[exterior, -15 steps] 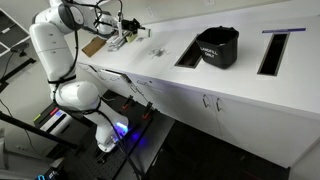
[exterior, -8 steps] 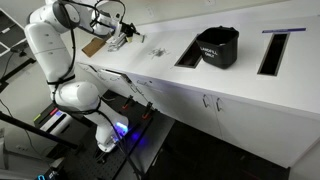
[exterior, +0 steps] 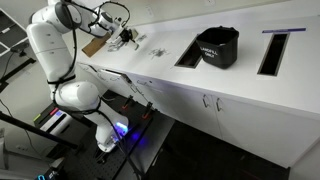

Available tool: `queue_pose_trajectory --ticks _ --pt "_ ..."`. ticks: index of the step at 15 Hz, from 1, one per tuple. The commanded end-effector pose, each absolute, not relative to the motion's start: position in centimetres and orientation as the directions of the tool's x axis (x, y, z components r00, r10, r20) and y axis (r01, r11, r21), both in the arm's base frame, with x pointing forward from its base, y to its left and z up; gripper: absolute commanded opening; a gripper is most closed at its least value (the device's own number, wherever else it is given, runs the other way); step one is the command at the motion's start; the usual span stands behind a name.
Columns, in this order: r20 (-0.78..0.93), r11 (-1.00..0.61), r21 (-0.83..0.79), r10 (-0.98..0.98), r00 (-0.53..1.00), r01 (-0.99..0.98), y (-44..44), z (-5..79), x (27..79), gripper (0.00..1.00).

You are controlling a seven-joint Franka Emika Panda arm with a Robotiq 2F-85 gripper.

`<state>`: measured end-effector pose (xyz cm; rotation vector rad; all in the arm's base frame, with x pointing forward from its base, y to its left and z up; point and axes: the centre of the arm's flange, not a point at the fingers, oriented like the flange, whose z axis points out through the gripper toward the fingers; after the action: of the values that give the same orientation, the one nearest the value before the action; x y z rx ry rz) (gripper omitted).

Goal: Pick up the white cup from the table and pour its contents on the table.

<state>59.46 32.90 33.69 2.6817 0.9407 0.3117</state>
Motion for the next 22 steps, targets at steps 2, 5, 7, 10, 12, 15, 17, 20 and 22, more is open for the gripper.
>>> queue_pose_trajectory --ticks 2,5,7,10,12,15,17,20,22 --pt "0.072 -0.714 0.195 0.694 0.716 0.673 33.4 32.2 59.9 0.01" --pt "0.056 -0.683 0.121 0.729 0.682 0.720 33.3 31.1 59.5 0.01" --pt "0.046 -0.678 0.075 0.735 0.677 0.731 33.1 30.6 59.3 0.02" --pt "0.037 -0.679 0.027 0.734 0.678 0.734 32.9 30.2 59.2 0.02" --pt "0.019 -0.686 0.002 0.728 0.686 0.728 32.8 29.8 59.3 0.02" --pt "0.014 -0.691 -0.014 0.723 0.691 0.723 32.7 29.2 59.4 0.02" --pt "0.006 -0.682 -0.020 0.731 0.682 0.731 32.8 28.8 59.4 0.01" --pt "0.003 -0.674 -0.011 0.739 0.674 0.739 33.0 28.6 59.2 0.28" --pt "-0.001 -0.668 -0.012 0.744 0.669 0.744 33.0 28.6 59.1 0.41"
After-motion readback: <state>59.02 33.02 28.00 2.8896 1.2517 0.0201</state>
